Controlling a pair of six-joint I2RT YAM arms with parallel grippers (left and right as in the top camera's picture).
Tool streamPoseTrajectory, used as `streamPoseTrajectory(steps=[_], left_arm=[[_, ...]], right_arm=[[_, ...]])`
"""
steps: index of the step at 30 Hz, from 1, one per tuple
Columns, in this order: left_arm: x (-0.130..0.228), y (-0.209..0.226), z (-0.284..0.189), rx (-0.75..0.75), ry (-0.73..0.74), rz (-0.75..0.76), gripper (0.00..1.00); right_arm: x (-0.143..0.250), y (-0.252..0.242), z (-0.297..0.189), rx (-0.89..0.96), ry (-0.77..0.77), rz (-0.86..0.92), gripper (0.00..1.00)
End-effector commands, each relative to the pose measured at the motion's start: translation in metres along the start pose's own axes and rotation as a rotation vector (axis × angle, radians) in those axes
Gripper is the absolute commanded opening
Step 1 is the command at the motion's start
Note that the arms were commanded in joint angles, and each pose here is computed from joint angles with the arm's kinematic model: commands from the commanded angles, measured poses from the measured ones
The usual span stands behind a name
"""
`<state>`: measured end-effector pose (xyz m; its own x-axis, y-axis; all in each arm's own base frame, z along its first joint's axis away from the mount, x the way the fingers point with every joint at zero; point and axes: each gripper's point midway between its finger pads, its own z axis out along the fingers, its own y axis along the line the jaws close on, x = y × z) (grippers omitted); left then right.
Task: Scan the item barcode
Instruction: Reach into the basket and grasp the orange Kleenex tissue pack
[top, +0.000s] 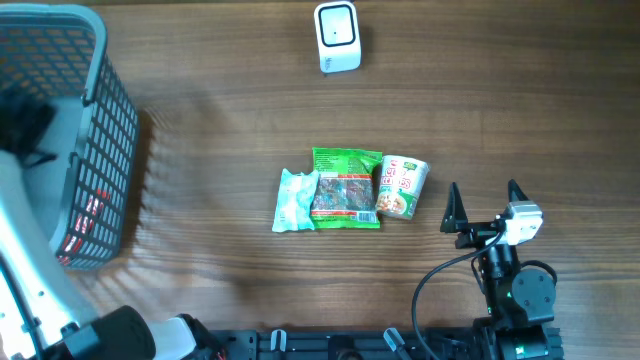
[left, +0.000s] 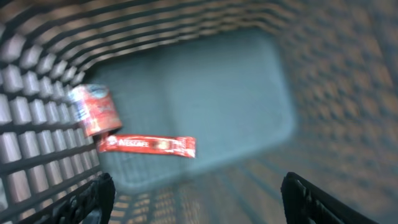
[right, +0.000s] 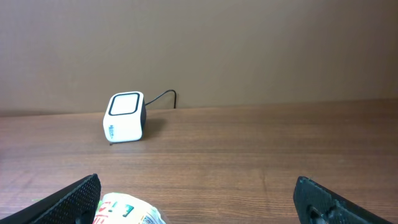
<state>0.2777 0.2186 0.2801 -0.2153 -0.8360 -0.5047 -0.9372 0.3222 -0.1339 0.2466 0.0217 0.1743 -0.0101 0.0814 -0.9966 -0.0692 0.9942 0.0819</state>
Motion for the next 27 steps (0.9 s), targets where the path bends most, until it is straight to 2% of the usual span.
streamPoseTrajectory(steps=[1,7,10,20,22,24,27], left_arm=[[0.008,0.055,0.046,-0.149,0.062,-0.25,0.86],[0.035,0.108,0.109,-0.267,0.101,-0.334,0.85],[0.043,0.121,0.132,-0.274,0.09,-0.364,0.8],[0.038,0.125,0.151,-0.291,0.049,-0.331,0.68],[0.042,0.12,0.159,-0.276,0.082,-0.266,0.68],[0.041,0.117,0.159,-0.272,0.082,-0.26,0.73],[0.027,0.106,0.148,-0.247,0.059,-0.244,0.76]], right_arm=[[-0.001,0.001,0.0,-0.008,-0.005,-0.003,1.0],[-0.001,0.001,0.0,-0.008,-0.005,-0.003,1.0],[-0.001,0.001,0.0,-0.008,-0.005,-0.003,1.0],[-0.001,0.001,0.0,-0.008,-0.005,-0.003,1.0],[-0.001,0.001,0.0,-0.008,-0.005,-0.003,1.0],[-0.001,0.001,0.0,-0.008,-0.005,-0.003,1.0],[-0.001,0.001,0.0,-0.008,-0.005,-0.003,1.0]])
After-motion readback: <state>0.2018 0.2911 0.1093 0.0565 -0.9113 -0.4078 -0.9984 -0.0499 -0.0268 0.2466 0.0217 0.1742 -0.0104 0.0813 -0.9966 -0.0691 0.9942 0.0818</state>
